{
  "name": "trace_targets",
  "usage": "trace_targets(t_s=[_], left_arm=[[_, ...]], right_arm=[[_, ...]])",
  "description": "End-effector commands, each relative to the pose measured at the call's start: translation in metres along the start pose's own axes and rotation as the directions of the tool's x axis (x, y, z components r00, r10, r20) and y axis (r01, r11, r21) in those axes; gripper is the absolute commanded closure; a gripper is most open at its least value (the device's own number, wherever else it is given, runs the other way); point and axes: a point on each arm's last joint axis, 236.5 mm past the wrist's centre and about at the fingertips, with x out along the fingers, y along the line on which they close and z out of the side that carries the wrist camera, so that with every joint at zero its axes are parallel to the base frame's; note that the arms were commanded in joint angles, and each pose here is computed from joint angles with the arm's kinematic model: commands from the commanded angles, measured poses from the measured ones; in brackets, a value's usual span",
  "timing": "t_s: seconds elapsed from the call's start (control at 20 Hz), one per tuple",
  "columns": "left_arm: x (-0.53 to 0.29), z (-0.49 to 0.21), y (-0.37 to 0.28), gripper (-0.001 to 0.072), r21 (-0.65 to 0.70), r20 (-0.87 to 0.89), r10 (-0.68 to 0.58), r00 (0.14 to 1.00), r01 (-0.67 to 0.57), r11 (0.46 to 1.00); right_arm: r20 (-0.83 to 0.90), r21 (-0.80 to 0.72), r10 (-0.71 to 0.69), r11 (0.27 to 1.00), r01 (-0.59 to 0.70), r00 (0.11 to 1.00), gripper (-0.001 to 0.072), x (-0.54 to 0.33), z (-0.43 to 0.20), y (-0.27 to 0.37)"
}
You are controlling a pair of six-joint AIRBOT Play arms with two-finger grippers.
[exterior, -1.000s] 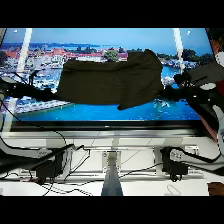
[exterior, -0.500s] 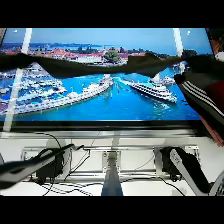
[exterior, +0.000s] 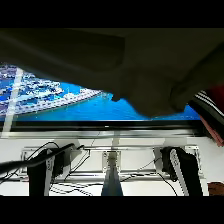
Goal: Fold the clothes and pants, and hang the long-sleeved shirts on hangers.
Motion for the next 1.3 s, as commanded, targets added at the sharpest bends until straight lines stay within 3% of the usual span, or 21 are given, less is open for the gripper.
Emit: trace_targets(t_s=[0.0,0.2,0.35,0.5,0.6,0.75,1.05,1.15,1.25], left_arm=[[-0.016,0.017,0.015,0.0693,0.110,0.049,0.097,0.994,-0.102,0.989],[0.042,-0.115,0.014,0.0693,-0.040,-0.336,-0.079,0.938,0.070,0.997],[0.084,-0.241,-0.006,0.0692,-0.216,-0.567,-0.268,0.779,0.173,0.961],[0.109,-0.361,-0.047,0.0692,-0.298,-0.689,-0.414,0.595,0.289,0.910],[0.122,-0.430,-0.059,0.0692,-0.323,-0.731,-0.425,0.534,0.277,0.905],[0.139,-0.509,-0.054,0.0692,-0.306,-0.773,-0.359,0.523,0.189,0.933],[0.130,-0.569,-0.059,0.0692,-0.312,-0.817,-0.349,0.459,0.157,0.937],[0.114,-0.575,-0.062,0.0692,-0.305,-0.843,-0.366,0.394,0.209,0.929],[0.084,-0.585,-0.068,0.0692,-0.310,-0.883,-0.388,0.265,0.292,0.905]], right_arm=[[0.015,-0.024,-0.034,0.999,0.034,0.999,0.0698,0.001,0.009,-0.009],[-0.181,0.141,0.026,0.990,-0.001,0.983,0.0698,0.061,-0.062,-0.051],[-0.360,0.329,0.176,0.943,-0.052,0.916,0.0697,0.118,-0.155,-0.072],[-0.498,0.468,0.338,0.880,-0.081,0.798,0.0697,0.168,-0.258,-0.064],[-0.585,0.471,0.345,0.881,-0.039,0.734,0.0697,0.200,-0.330,-0.067],[-0.676,0.415,0.269,0.908,0.053,0.686,0.0697,0.239,-0.426,-0.082],[-0.747,0.411,0.253,0.902,0.128,0.615,0.0697,0.253,-0.523,-0.085],[-0.804,0.378,0.272,0.920,0.102,0.529,0.0697,0.233,-0.538,-0.080],[-0.858,0.383,0.310,0.917,0.107,0.410,0.0697,0.205,-0.551,-0.071]])
